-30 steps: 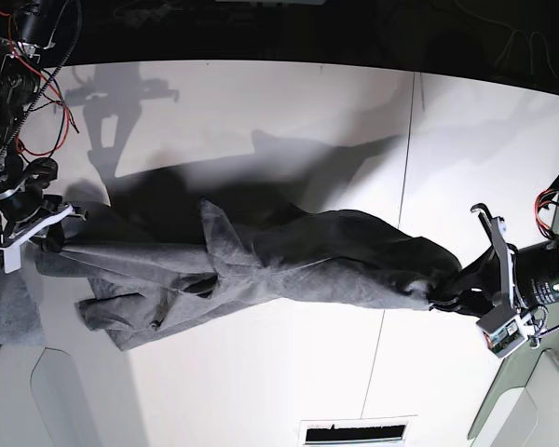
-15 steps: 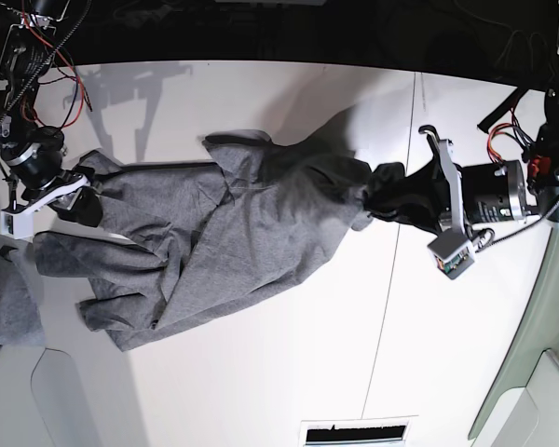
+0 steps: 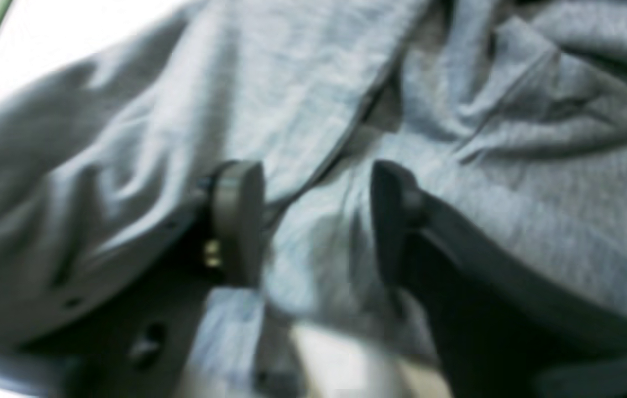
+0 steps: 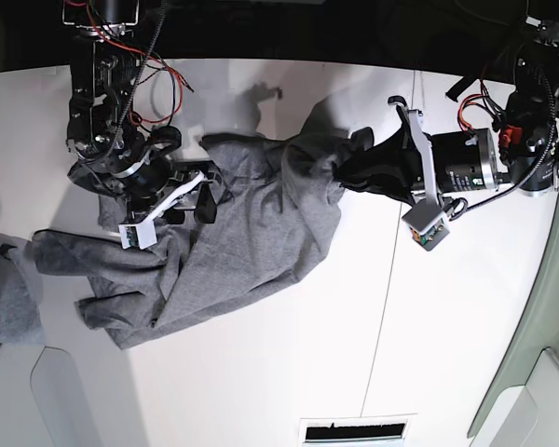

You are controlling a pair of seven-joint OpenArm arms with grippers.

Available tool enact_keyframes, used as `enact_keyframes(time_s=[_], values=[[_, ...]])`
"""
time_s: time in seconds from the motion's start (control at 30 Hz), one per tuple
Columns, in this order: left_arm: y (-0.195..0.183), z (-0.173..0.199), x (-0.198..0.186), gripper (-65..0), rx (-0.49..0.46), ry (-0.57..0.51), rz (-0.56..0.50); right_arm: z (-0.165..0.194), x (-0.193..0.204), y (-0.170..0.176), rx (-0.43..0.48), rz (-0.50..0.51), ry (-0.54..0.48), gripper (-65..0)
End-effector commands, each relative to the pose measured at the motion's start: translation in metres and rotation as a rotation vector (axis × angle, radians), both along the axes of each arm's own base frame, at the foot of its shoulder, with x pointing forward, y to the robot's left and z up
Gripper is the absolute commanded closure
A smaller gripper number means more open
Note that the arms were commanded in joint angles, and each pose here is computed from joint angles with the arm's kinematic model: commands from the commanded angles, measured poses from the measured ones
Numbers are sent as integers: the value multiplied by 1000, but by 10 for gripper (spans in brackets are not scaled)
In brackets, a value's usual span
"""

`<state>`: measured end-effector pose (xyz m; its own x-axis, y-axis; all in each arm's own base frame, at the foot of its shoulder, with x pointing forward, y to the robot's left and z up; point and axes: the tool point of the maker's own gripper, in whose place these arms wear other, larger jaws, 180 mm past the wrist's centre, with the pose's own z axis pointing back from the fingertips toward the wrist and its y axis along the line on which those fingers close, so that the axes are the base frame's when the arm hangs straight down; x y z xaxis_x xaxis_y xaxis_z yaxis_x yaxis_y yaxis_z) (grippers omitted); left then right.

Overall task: Layout the t-shirt on the table in an organized manner, then fold the t-shirt properly
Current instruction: 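Regrasp the shirt with the right gripper and lift it up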

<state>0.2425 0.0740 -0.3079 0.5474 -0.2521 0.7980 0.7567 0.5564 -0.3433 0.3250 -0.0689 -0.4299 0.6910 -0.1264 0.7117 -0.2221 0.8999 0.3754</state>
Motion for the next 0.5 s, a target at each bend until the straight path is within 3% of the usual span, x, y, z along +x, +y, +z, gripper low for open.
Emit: enact_keyframes(time_s=[0.0, 0.23, 0.47], values=[[0, 17, 9, 0, -32, -50, 0, 15, 21, -1, 19, -13, -60, -330], [1, 23, 17, 0, -28, -76, 0, 1, 48, 22, 74, 30, 1, -330], [2, 21, 17, 0, -15, -78, 1, 9, 49, 52, 156, 67, -13, -327]])
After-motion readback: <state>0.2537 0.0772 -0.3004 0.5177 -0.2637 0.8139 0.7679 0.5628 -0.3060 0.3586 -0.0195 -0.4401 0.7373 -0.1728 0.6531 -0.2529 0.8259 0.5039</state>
